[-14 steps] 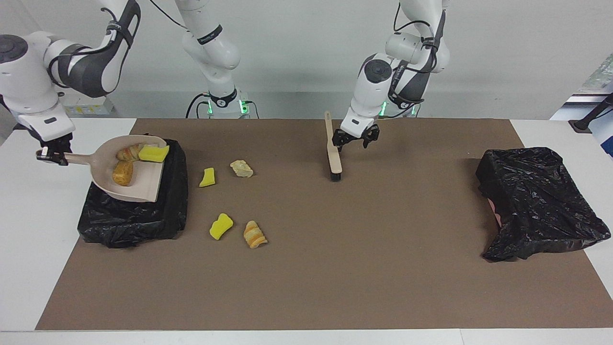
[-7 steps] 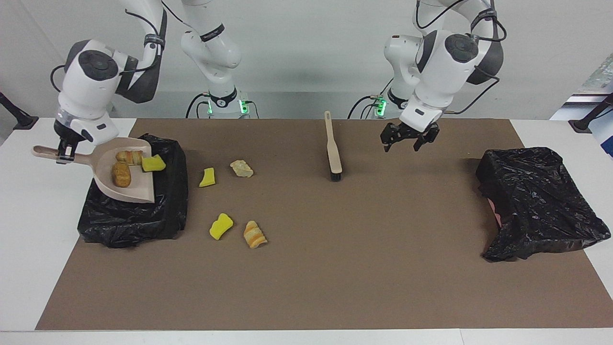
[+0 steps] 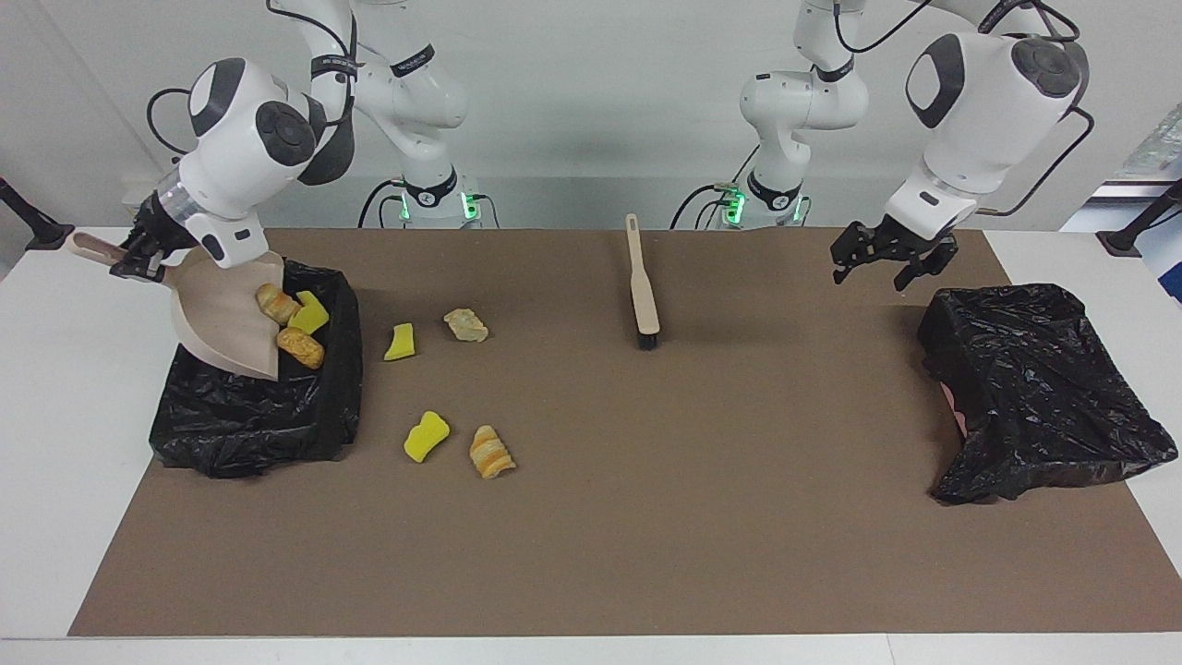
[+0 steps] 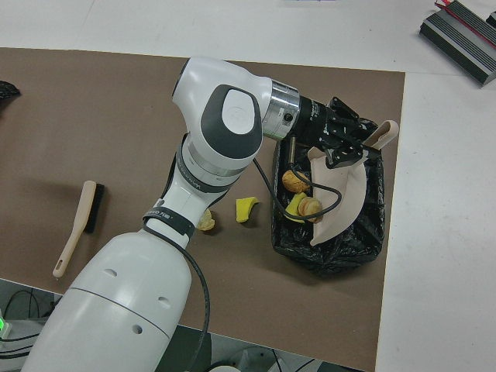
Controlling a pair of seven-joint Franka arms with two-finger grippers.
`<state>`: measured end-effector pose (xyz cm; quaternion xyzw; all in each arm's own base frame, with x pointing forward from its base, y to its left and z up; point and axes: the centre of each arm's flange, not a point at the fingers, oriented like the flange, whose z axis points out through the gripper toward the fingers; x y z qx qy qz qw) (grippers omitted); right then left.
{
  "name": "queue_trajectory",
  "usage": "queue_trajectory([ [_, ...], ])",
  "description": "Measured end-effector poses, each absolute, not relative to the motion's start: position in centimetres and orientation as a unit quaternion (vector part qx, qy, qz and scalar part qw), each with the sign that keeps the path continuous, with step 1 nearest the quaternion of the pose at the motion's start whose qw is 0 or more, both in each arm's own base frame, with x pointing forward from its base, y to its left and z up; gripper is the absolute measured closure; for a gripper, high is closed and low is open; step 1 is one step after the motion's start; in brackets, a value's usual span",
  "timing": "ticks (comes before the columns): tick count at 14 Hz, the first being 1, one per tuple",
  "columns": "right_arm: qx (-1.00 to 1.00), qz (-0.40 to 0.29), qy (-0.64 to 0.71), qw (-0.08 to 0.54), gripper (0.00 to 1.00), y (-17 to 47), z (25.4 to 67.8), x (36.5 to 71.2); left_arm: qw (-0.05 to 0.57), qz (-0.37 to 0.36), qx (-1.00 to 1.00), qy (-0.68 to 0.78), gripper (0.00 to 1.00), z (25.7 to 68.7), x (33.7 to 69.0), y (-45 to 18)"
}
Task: Sweep and dump trash in bin
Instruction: 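Tip the dustpan into the bag with the right gripper while the left gripper withdraws, then bring the empty dustpan back to the table center with the right gripper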
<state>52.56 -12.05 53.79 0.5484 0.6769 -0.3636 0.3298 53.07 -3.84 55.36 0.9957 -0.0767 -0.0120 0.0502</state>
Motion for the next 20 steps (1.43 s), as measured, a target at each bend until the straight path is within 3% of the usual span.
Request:
queue_trajectory([
  [6,0.559,-0.357,0.653,0.365,0.68,-11.4,58.8,50.9,0.050,-0.004,0.997,-0.061,0.00,59.5,53.0,2.1],
  [10,0.588,-0.314,0.641,0.380,0.68,-9.1,59.9,51.6,0.001,-0.002,0.998,-0.067,0.00,63.4,52.4,2.2],
  [15,0.695,-0.225,0.593,0.339,0.68,-1.5,59.5,53.4,-0.005,-0.001,0.997,-0.078,0.00,64.2,52.4,0.6],
  [20,0.839,-0.137,0.447,0.277,0.68,10.6,57.1,56.8,-0.004,-0.003,0.997,-0.071,0.00,64.1,52.4,1.2],
])
